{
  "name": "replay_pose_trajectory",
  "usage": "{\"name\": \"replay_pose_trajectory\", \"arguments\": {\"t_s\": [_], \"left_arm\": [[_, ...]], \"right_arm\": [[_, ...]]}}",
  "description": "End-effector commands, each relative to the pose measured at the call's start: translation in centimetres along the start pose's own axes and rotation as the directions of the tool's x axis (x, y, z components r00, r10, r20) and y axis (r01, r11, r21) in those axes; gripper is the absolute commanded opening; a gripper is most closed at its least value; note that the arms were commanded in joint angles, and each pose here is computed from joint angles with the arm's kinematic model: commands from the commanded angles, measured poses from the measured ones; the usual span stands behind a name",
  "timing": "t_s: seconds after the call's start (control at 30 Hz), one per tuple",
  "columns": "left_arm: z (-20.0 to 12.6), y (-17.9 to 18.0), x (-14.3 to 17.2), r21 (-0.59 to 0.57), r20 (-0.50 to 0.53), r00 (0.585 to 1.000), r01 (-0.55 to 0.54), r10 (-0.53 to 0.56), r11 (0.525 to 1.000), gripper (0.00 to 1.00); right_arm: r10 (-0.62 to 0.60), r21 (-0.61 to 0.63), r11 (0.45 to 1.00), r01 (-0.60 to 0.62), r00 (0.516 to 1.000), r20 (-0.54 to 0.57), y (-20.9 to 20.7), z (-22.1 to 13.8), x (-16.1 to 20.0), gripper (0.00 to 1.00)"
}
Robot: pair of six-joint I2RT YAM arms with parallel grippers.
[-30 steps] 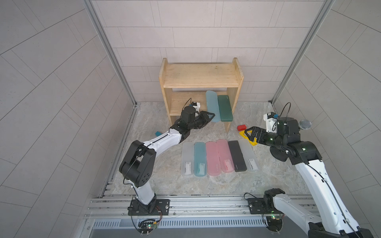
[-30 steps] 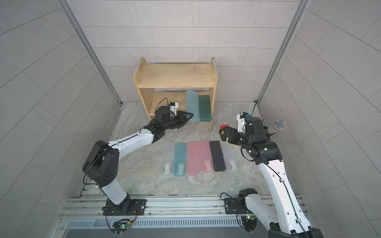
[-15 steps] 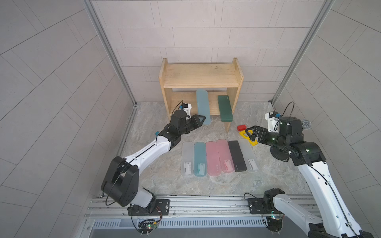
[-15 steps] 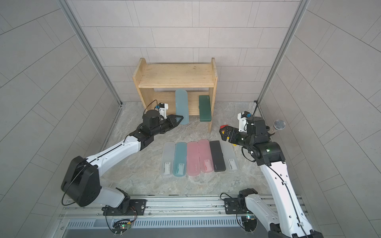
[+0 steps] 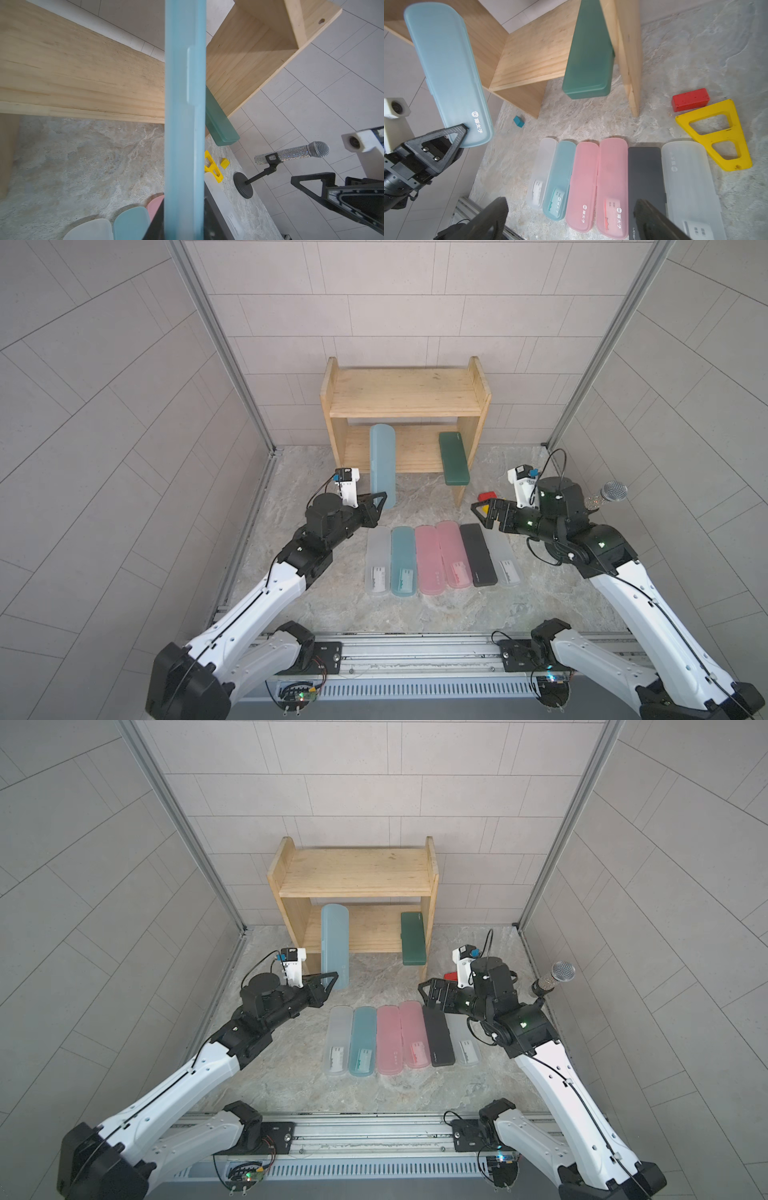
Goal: Remove the pencil cases from the shelf
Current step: Pick up the pencil case from the shelf.
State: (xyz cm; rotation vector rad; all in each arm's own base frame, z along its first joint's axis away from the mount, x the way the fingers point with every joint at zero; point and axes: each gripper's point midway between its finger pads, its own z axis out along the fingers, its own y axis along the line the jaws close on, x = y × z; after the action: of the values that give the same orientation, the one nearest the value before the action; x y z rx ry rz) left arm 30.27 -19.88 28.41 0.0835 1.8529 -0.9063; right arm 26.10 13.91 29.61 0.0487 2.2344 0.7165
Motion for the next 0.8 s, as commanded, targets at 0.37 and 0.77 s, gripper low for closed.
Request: {"name": "replay_pose_trajectory", "arguments": {"t_s": [0.37,0.77], "left_arm": [[-5.2,-1.3,0.6,0.078,0.093,0.989,-0.126,0.119,0.989,0.0],[-7.3,-2.0,0.3,0.1,0.142,0.979,-0.164,0.149,0.981,0.0]], "right_arm": [[-0.023,-0.214,0.976,0.035,0.998,0.062,10.3,5.0,-1.9,1.0],[-0.147,-0.358,0.921,0.156,0.988,0.051,21.5,8.4,-2.4,1.0]]}}
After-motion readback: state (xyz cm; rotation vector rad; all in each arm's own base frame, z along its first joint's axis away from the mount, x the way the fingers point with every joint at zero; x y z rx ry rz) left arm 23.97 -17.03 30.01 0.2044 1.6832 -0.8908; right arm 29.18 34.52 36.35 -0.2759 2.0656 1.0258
